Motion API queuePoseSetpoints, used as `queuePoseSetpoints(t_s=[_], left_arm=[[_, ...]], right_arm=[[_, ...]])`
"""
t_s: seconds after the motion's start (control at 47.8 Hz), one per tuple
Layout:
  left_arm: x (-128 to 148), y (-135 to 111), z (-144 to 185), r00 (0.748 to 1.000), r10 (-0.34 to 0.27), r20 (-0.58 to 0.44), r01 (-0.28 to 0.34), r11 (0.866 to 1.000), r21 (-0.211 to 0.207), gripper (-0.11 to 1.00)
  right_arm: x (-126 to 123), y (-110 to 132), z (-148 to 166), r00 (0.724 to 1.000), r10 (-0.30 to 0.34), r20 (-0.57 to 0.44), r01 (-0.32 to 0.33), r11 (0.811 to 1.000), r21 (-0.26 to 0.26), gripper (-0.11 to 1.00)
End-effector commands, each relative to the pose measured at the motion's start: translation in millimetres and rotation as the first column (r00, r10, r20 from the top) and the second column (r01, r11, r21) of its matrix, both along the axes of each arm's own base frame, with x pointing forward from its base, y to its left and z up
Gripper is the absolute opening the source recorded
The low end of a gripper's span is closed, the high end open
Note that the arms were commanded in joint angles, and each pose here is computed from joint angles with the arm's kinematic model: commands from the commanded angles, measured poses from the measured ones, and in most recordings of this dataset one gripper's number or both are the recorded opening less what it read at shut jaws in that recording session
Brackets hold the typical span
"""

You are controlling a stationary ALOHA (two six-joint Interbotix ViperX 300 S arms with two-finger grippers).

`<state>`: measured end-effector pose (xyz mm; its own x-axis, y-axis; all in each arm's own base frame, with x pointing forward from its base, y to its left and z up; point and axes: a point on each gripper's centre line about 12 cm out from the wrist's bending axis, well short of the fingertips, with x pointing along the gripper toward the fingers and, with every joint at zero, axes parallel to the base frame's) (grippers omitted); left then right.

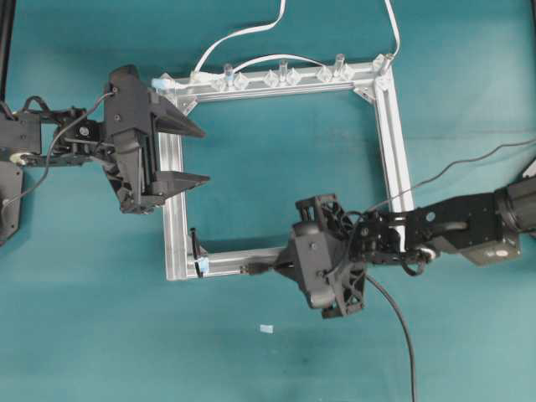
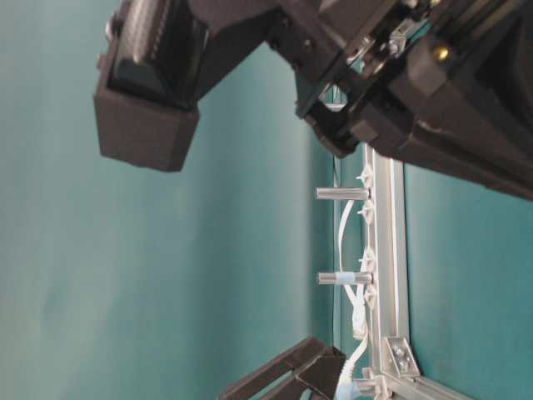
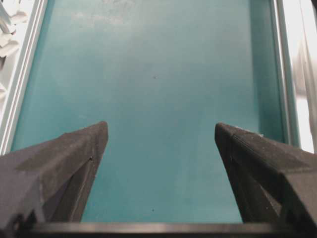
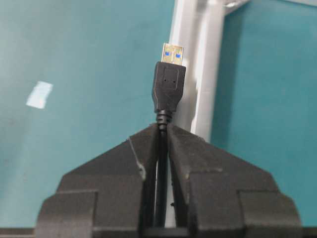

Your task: Insert the wire through the string loop located on the left side.

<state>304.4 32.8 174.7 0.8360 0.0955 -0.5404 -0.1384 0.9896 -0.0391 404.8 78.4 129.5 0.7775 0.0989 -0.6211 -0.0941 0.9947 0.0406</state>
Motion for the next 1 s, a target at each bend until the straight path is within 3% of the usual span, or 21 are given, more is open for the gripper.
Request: queuePoseSetpoints(t_s=[0.0, 0.982], left_arm=[[2, -2, 8, 1.000, -0.006, 0.028, 0.006, 1.000, 0.000, 0.91], [3, -12, 9, 0.999, -0.026, 0.024, 0.027, 0.999, -0.020, 0.91]], right_arm=[[7, -4, 23, 0.998, -0.003, 0.064, 0.003, 1.000, 0.001, 0.10], [14, -18, 28, 0.996, -0.004, 0.090, 0.007, 0.999, -0.040, 0.10]])
